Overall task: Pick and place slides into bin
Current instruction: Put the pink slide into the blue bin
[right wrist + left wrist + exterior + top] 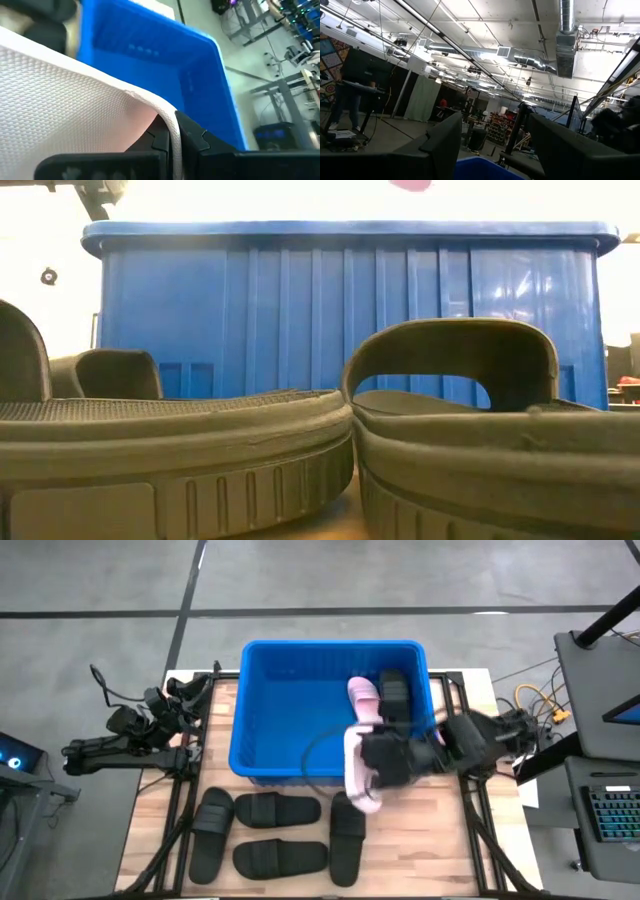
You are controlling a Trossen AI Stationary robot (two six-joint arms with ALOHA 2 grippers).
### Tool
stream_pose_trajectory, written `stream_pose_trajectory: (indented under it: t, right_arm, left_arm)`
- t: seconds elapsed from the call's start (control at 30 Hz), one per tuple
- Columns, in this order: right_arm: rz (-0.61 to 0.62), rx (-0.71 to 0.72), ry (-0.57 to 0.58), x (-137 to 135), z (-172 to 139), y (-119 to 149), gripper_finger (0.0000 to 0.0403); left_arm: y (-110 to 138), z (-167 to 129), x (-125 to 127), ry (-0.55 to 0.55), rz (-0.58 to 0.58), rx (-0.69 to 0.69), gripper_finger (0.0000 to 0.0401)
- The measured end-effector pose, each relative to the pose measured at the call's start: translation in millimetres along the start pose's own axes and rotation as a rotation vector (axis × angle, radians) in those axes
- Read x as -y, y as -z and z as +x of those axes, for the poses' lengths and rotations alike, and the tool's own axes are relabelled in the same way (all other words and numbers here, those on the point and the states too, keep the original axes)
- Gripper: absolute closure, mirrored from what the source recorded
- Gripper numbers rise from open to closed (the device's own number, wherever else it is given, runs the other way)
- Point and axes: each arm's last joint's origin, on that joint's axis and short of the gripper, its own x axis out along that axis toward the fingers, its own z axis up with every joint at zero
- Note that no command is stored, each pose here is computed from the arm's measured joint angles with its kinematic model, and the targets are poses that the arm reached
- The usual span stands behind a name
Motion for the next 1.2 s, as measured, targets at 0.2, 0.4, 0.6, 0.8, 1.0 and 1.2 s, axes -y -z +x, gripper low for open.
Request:
stream_pose_trajectory:
  t: [0.2, 0.4, 0.6, 0.8, 1.0, 1.2]
  right_arm:
    - [-0.087, -0.104, 0.004, 48.3, 36.8, 8.4, 0.0394]
    - [-0.214, -0.214, 0.02, 89.4, 74.4, 22.2, 0.0394]
    - [-0.172, -0.299, -0.011, 124.6, 109.9, 40.0, 0.0394]
    - [-0.239, -0.353, -0.01, 142.5, 145.8, 55.4, 0.0394]
    - [-0.337, -0.387, -0.012, 153.5, 183.5, 78.9, 0.0394]
    - [-0.356, -0.426, -0.069, 159.9, 217.9, 113.2, 0.0394]
  left_arm:
    - [0.0, 0.0, 0.0, 0.0, 0.0, 0.0, 0.0184]
    - [0.0, 0.0, 0.0, 0.0, 0.0, 0.0, 0.0184]
    - [0.0, 0.0, 0.0, 0.0, 0.003, 0.0, 0.0184]
    - [-1.6, -0.4, -0.5, -0.014, 0.024, 0.014, 0.0184]
    - [-1.8, -0.8, -2.4, -0.07, 0.028, 0.016, 0.0184]
    - [-1.8, -0.9, -3.6, -0.111, 0.028, 0.017, 0.0184]
